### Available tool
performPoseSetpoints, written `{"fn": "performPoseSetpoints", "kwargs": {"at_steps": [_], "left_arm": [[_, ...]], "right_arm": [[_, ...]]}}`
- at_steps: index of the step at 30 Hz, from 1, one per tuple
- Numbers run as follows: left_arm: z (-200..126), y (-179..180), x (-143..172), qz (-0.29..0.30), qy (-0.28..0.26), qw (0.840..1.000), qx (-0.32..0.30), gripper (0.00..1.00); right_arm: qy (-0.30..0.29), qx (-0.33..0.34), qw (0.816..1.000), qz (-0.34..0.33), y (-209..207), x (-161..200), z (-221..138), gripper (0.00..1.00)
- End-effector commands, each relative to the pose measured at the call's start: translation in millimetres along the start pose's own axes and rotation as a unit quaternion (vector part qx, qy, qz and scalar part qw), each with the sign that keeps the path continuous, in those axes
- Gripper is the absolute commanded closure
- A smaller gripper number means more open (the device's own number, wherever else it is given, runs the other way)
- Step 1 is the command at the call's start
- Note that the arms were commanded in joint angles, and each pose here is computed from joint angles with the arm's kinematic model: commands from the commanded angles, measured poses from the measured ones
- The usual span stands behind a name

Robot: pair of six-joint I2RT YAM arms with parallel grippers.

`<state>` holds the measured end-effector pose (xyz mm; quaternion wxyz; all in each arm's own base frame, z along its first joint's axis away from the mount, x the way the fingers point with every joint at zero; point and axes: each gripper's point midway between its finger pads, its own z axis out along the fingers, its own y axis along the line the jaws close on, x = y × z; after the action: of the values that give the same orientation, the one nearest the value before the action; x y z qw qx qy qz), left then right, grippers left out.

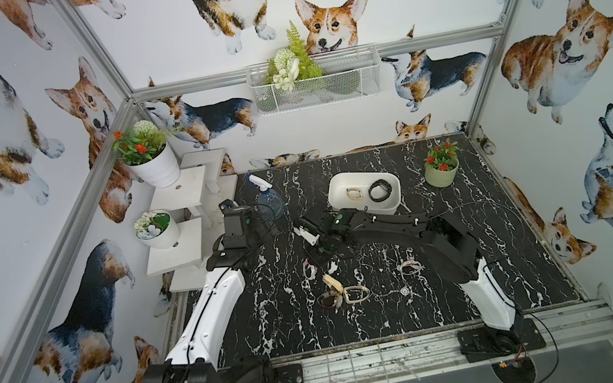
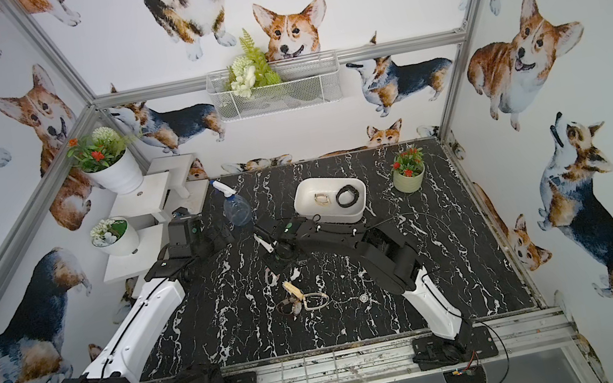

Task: Put the watch into the storage box
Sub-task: Pick up the watch at the center of the board.

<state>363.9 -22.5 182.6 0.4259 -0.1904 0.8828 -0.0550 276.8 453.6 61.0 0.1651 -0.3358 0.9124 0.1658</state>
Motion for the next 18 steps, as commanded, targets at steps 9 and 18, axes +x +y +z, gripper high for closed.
{"fn": "performPoseSetpoints", "kwargs": {"at_steps": [9, 18], "left_arm": [[-5.9, -8.5, -10.4, -0.001, -0.026, 0.999, 0.025, 0.00], [-8.2, -10.0, -12.3, 0.002, -0.031, 0.999, 0.027, 0.00]], "right_arm": [[0.036, 0.014, 0.999, -0.002, 6.1, 12.8, 17.7, 0.54], [0.055, 0.024, 0.998, 0.000, 2.8, 19.9, 25.1, 0.62]]}}
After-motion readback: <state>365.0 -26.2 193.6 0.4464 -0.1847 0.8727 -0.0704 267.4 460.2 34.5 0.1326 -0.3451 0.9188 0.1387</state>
